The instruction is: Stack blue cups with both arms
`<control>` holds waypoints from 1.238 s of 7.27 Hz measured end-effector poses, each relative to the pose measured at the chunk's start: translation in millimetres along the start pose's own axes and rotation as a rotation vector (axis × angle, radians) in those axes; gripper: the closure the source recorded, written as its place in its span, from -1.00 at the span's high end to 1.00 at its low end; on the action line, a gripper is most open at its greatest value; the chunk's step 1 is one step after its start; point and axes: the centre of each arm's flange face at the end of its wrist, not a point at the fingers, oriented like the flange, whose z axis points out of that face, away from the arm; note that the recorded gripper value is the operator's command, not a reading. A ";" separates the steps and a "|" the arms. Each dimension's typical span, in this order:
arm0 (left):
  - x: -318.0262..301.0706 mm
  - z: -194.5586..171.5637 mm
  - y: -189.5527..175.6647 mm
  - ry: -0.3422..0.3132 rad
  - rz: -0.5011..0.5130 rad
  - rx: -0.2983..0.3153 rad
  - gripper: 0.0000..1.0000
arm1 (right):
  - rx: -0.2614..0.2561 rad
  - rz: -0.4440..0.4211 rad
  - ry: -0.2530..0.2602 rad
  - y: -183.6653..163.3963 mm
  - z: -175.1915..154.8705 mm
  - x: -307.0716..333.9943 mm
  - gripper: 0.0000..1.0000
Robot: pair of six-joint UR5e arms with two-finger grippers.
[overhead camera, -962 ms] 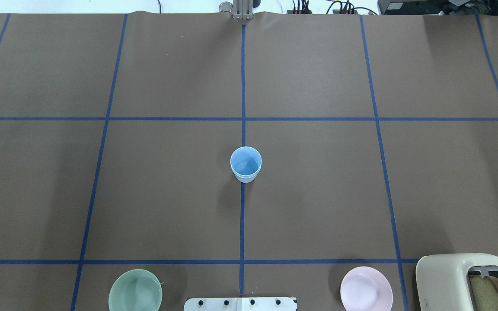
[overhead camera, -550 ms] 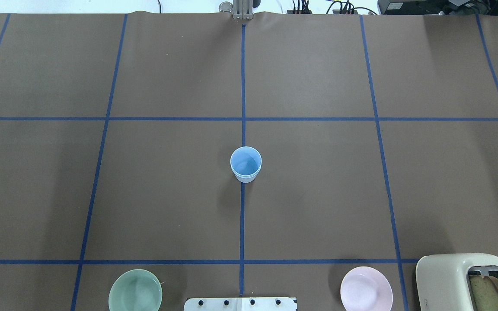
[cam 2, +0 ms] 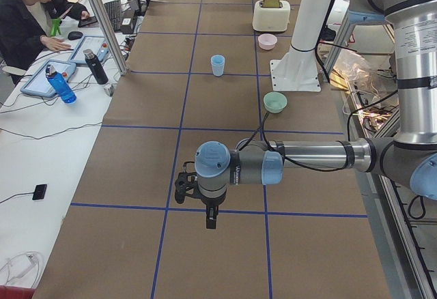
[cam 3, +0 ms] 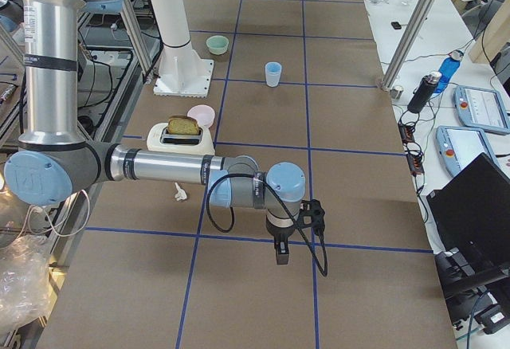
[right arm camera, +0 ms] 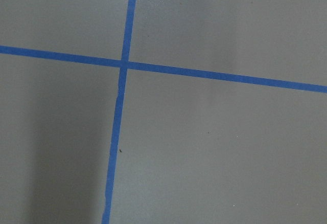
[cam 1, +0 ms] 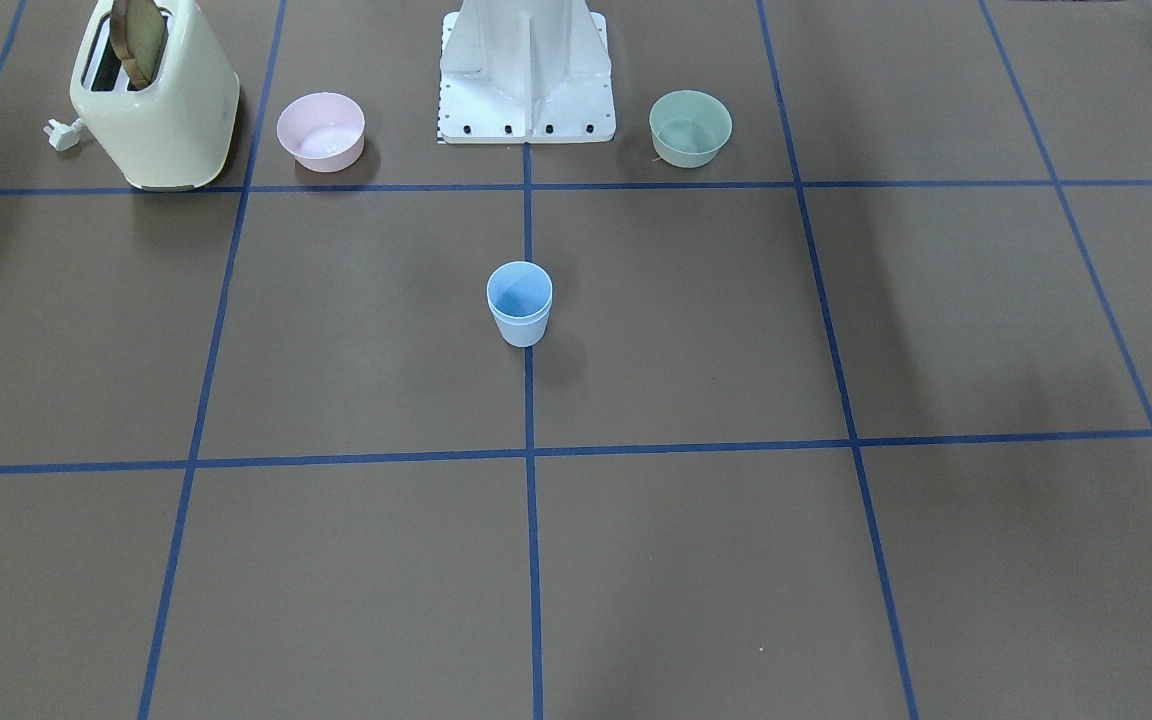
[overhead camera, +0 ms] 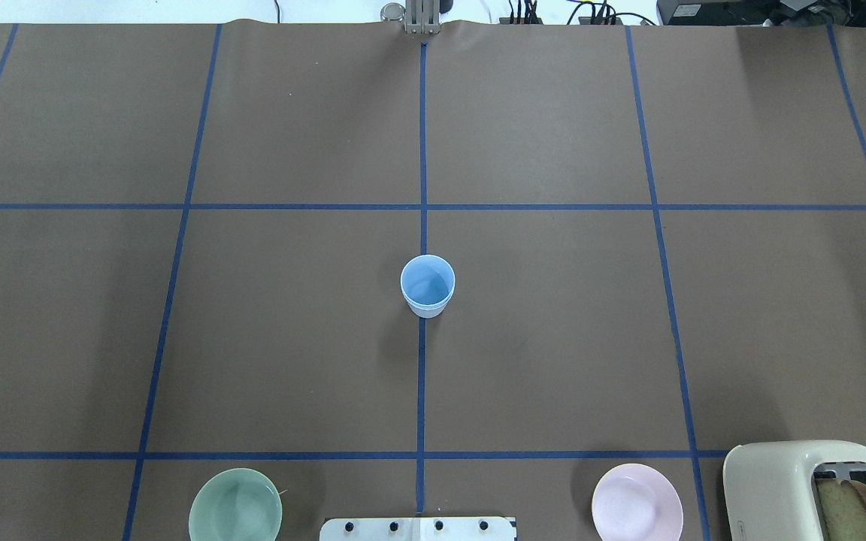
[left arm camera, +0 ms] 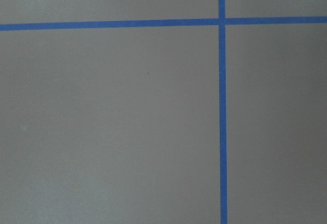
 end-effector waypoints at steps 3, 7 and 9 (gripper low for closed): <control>0.4 -1.2 0.8 -0.002 0.000 0.002 0.97 | -0.021 0.016 0.008 20.8 8.6 5.7 1.00; -2.7 4.4 8.7 0.006 -0.012 -0.013 0.97 | -0.015 0.012 -0.003 22.0 6.6 2.0 1.00; -6.0 8.2 15.4 0.007 -0.020 -0.022 0.97 | -0.008 0.007 -0.010 18.6 4.7 -0.2 1.00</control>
